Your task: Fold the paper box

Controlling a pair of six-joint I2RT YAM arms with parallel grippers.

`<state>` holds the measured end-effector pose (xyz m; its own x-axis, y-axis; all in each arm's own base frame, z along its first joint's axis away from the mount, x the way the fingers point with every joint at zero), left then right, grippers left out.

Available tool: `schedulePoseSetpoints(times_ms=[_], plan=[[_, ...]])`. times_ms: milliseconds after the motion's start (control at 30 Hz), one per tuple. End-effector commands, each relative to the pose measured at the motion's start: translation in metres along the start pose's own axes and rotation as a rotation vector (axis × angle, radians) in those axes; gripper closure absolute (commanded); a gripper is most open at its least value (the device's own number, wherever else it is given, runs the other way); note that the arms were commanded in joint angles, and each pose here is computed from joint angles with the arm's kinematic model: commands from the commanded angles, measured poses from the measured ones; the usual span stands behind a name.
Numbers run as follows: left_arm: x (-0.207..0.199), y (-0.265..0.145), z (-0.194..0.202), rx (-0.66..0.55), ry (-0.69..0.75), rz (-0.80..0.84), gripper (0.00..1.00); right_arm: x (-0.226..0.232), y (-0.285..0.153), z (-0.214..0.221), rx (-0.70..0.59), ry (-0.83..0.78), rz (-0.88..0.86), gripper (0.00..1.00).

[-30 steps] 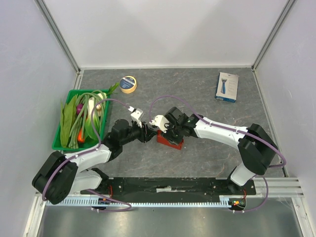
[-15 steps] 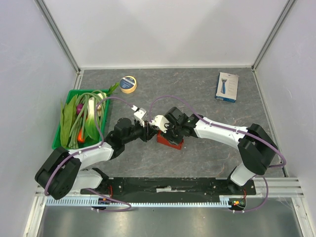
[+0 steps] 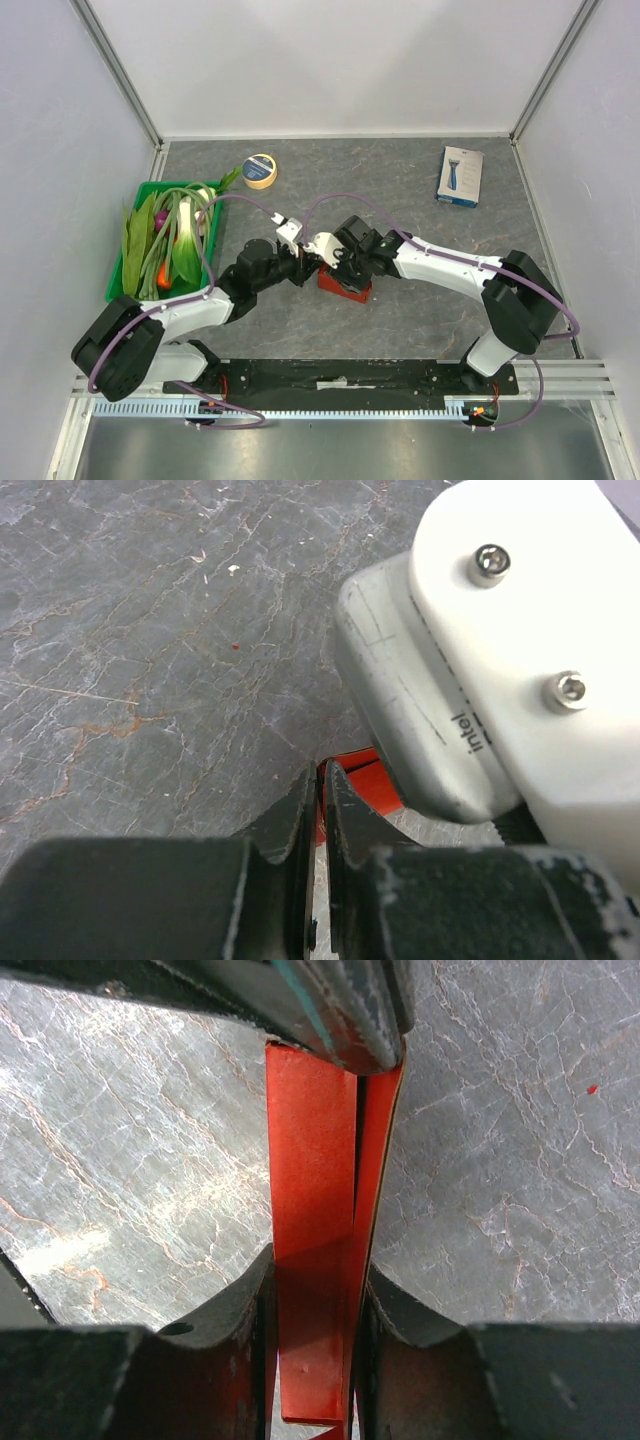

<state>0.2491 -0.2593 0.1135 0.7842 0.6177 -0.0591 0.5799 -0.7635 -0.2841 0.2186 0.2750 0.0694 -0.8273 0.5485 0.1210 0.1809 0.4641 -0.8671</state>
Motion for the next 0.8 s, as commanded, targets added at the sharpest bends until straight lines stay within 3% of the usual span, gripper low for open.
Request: schedulePoseSetpoints(times_ms=[0, 167, 267, 467, 767], plan=[[-0.003, 0.009, -0.014, -0.018, 0.103, 0.000, 0.89, 0.011, 0.006, 0.017, 0.072, 0.016, -0.055, 0.88], [-0.004, 0.010, -0.014, -0.006, 0.130, -0.008, 0.91, 0.012, 0.006, 0.018, 0.074, 0.015, -0.059, 0.89], [-0.006, 0.009, -0.015, -0.004, 0.102, -0.018, 0.98, 0.012, 0.007, 0.018, 0.078, 0.019, -0.059, 0.90], [-0.014, 0.013, -0.016, 0.014, -0.025, -0.065, 0.98, 0.011, 0.008, 0.018, 0.077, 0.025, -0.060, 0.91], [-0.023, 0.008, -0.006, -0.005, -0.018, -0.167, 0.98, 0.012, 0.007, 0.016, 0.062, 0.032, -0.055, 0.92]])
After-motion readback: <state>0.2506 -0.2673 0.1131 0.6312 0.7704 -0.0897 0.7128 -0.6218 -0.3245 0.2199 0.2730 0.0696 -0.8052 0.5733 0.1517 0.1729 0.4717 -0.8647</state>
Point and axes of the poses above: each gripper's point midway between its finger pads, its own y axis out along the fingers, its own x axis along the line the jaws close on, z = x × y, the point moved 1 cm from there along -y, back along the fingers, and after that the axes turned 14 degrees about y, right-handed, at the moved point
